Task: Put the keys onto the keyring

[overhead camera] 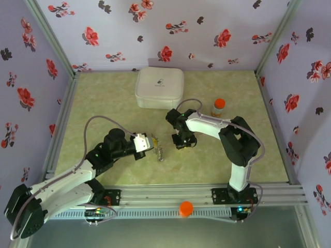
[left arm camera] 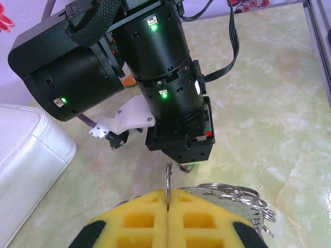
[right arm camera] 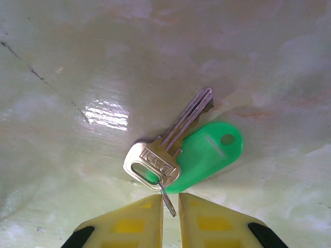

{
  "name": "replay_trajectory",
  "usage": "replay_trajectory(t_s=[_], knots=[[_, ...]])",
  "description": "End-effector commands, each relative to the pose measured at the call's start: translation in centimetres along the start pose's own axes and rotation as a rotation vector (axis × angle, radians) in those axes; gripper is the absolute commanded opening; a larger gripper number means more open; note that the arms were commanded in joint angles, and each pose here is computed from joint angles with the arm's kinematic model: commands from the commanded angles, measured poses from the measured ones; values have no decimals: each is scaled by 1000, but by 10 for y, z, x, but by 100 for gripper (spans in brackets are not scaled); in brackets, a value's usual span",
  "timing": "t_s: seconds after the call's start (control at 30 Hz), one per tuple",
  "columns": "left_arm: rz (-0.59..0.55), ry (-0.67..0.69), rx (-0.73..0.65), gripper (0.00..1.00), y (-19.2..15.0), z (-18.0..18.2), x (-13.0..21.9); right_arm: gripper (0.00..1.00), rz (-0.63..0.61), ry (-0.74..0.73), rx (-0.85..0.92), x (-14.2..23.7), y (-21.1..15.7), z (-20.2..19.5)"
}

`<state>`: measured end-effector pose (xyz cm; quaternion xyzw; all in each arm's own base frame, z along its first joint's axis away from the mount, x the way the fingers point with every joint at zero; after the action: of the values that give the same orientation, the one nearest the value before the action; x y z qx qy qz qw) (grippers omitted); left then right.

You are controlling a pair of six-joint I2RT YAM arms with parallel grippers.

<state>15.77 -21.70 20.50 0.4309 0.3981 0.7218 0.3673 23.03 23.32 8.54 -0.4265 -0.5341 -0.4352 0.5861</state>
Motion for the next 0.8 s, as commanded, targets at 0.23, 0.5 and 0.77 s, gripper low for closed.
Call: replay_trajectory(t_s=[0.23,0.5,0.77], knots=[[-31,16,-37,0,14,5,1,13,29,-24,6,-7,-4,-1],[-31,17,-38,0,15,5,2,15,34,-24,7,-9,-4,-1],[-28,14,-40,0,15,5,2,9,33,-23,8,-8,-4,0]])
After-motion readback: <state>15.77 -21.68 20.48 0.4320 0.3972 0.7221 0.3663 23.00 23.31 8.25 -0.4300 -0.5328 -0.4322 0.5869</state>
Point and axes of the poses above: each hand's point on the last joint's axis, 136 mm out from that joint toward the fingers, its own x axis back along the fingers, its own z axis along the line the jaws close on, y = z × x, the point moved 6 cm from there along x, back along the fingers, and after that the axes turned 1 degree about -x, right-handed, at the moved point
